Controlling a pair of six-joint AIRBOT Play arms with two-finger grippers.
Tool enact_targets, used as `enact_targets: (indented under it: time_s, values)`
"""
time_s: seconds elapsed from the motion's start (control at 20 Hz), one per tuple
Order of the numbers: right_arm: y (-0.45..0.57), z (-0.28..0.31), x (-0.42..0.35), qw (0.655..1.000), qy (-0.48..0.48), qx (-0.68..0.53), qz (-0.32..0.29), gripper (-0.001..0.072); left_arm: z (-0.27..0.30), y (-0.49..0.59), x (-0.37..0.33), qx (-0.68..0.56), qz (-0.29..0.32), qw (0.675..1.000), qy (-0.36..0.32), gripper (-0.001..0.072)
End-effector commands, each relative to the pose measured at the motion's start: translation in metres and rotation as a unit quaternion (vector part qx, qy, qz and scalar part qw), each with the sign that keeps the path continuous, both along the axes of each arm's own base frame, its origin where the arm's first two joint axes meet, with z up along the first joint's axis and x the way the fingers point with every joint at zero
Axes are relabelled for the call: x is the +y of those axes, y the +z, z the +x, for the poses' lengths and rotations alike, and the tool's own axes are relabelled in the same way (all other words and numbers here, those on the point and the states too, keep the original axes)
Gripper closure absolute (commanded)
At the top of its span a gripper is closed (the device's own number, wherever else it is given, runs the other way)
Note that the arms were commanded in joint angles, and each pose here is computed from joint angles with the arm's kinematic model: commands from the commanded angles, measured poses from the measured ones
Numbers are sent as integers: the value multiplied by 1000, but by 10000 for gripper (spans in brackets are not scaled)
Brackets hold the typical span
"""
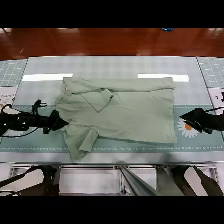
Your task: Fold the shirts.
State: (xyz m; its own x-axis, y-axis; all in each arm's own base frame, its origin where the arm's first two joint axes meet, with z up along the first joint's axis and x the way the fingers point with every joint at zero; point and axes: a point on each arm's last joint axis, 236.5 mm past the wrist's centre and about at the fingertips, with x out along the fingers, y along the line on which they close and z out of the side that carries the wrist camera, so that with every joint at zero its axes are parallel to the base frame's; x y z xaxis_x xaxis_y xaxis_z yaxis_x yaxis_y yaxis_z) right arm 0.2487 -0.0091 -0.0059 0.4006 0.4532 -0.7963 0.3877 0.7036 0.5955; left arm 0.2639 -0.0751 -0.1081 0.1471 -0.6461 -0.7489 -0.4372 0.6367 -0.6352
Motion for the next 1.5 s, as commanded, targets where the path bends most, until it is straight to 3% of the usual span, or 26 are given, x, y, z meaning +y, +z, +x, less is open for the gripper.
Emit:
enact_targets:
  time_s: [0.0, 0.15, 0.35, 0.5, 0.85, 1.45]
  values:
    - [2, -1, -11, 998, -56, 15, 18, 303, 9, 3, -16, -18, 7, 999, -28, 690]
    - [-7, -13, -32, 996, -83, 36, -26, 302, 8, 7, -18, -18, 1, 999, -34, 690]
    - [-38, -48, 11, 993, -28, 111, 17, 301, 27, 10, -14, -40, 4, 999, -1, 689]
    - [-57, -77, 0, 984, -2, 175, -19, 301, 31, 10, -12, -54, 12, 998, -8, 689]
    - [-82, -109, 6, 973, -1, 231, -21, 301, 33, 9, -10, -57, 16, 998, -4, 689]
    - [-76, -62, 16, 988, -37, 147, 20, 301, 35, 9, -9, -58, 18, 998, -1, 689]
